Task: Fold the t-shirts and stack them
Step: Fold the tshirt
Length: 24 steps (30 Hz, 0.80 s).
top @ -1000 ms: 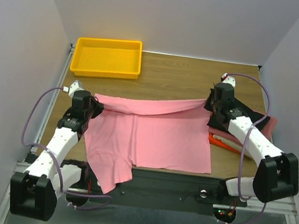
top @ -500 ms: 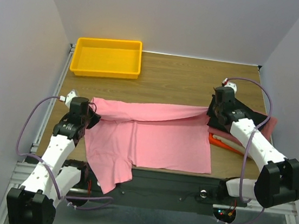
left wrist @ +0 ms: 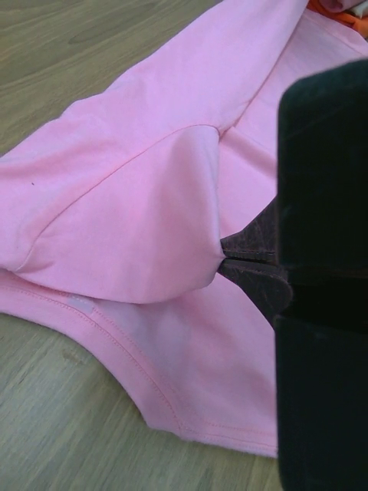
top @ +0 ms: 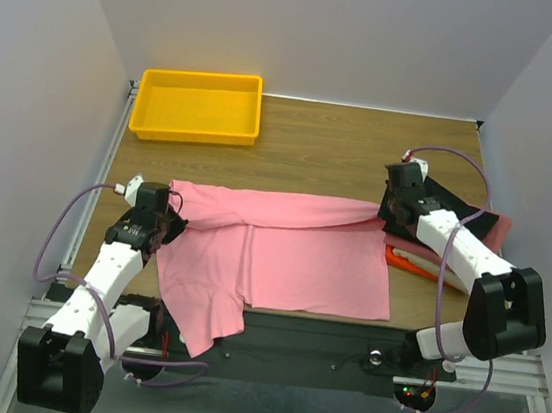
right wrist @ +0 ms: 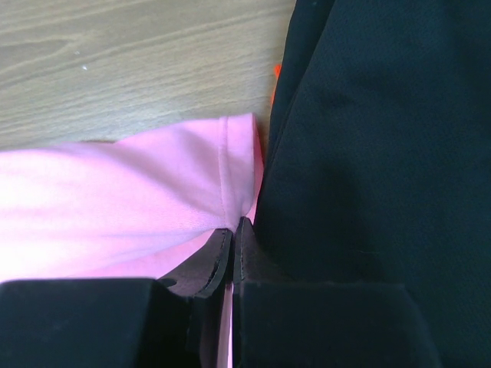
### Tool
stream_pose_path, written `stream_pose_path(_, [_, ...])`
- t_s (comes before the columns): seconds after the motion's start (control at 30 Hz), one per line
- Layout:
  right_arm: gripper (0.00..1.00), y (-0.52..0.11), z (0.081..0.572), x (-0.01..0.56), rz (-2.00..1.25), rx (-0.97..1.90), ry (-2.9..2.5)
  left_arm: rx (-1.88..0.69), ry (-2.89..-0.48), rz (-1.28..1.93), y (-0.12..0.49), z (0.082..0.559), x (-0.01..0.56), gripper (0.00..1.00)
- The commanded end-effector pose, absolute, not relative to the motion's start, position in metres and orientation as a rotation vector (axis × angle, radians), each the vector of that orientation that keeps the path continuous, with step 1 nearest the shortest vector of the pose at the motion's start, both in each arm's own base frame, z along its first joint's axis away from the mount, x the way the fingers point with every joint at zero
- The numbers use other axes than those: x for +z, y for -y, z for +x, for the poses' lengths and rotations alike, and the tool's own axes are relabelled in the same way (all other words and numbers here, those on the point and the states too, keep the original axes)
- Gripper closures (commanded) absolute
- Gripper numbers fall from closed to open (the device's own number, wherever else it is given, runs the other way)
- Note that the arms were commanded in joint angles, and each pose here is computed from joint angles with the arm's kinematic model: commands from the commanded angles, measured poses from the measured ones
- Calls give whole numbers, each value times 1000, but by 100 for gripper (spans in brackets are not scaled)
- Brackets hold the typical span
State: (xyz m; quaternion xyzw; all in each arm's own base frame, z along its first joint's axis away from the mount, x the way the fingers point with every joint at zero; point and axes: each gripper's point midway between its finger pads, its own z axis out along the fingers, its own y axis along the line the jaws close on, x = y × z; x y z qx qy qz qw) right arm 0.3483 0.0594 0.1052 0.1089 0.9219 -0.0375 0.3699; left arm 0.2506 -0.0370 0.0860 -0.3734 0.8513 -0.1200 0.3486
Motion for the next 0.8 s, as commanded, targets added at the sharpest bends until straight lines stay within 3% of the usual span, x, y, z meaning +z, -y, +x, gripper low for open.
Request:
stream_pose_path(0.0, [99,-56,352,99,310,-117,-2374,-254,-2189,-1033,29,248,79,100])
stream_pose_path(0.1, [91,-56,354,95,318,-127,-2381,-236,-2207,-1035,28,248,77,100])
stream_pose_path(0.13, [83,-56,354,95,318,-126,-2381,-222,-2207,-1040,26,248,77,93])
stream_pose_path(0.17, [73,-57,355,97,323,-119,-2377,-218,-2202,-1039,26,250,83,64])
stream_pose_path(0.2, [73,-57,355,98,323,-118,-2375,-215,-2206,-1040,25,249,82,64])
stream_pose_path(0.33, [52,-58,355,106,326,-98,-2354,-238,-2168,-1026,25,251,98,31])
stream_pose_path(0.4, [49,-58,355,112,328,-90,-2337,-250,-2148,-1022,25,252,107,22])
stream_pose_path(0.43, [46,-58,355,118,324,-80,-2322,-251,-2113,-1021,23,253,118,4])
stream_pose_path(0.6, [37,-66,357,135,278,-19,-2296,-248,-1991,-1005,14,268,156,1])
stream_pose_path(0.7, [25,-75,361,142,230,33,-2293,-298,-1948,-970,19,285,170,1])
stream_pose_path(0.77, [6,-80,364,144,207,60,-2296,-341,-1942,-936,26,295,172,1])
